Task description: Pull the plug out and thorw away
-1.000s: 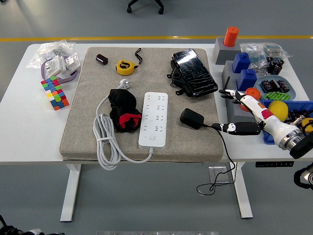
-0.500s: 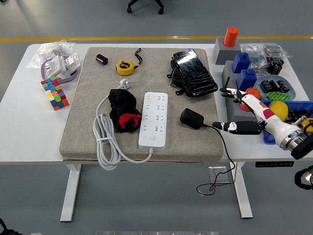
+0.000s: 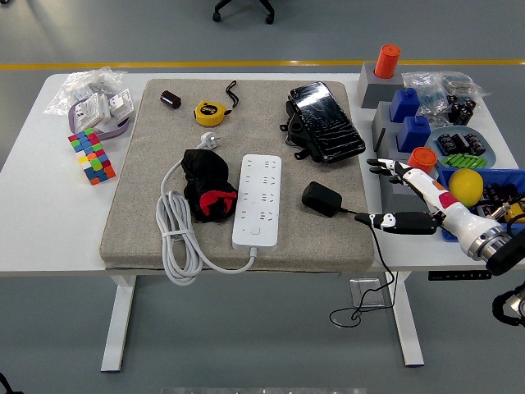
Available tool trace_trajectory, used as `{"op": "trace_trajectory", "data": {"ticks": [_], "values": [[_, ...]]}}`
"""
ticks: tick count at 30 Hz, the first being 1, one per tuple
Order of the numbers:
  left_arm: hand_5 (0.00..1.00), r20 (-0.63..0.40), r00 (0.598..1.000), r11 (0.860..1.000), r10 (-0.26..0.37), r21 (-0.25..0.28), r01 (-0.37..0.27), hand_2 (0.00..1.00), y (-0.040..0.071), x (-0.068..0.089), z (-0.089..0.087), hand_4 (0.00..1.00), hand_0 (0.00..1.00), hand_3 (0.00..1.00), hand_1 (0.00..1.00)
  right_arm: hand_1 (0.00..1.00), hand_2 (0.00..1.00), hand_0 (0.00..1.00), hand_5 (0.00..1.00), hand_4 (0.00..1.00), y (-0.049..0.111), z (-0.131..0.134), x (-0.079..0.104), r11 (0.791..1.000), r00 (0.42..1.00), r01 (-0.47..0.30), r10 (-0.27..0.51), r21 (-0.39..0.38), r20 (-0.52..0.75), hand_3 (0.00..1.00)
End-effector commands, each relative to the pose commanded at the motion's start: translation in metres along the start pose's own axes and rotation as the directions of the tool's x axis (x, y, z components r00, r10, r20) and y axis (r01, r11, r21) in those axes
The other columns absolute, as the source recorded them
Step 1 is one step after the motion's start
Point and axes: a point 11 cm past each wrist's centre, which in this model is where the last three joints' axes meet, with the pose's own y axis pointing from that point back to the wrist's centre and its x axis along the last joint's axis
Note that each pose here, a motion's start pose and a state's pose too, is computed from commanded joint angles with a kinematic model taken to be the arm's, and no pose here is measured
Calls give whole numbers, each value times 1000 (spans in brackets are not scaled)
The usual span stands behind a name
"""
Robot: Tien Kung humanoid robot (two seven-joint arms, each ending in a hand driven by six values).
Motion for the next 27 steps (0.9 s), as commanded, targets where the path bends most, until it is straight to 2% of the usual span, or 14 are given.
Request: {"op": "trace_trajectory", "data": {"ticks": [6,18,27], "values": [[694,8,1000,1000,-4,24,4,692,-1,-4,-10,838,534,670,664,927,879,911,451,998,0,0,0,1000,1000,4,-4,0,2,928],[693,1,1000,1000,3,5,-3,691,0,1,-2,838,533,668,665,925,874,900,455,998,0,-2,1,1000,1000,-2,2,5,-1,927],[692,5,1000,1000,8,25,-8,692,-1,3,-11,838,534,670,664,919,873,898,464,998,-1,-3,4,1000,1000,-7,7,6,-4,926]]}}
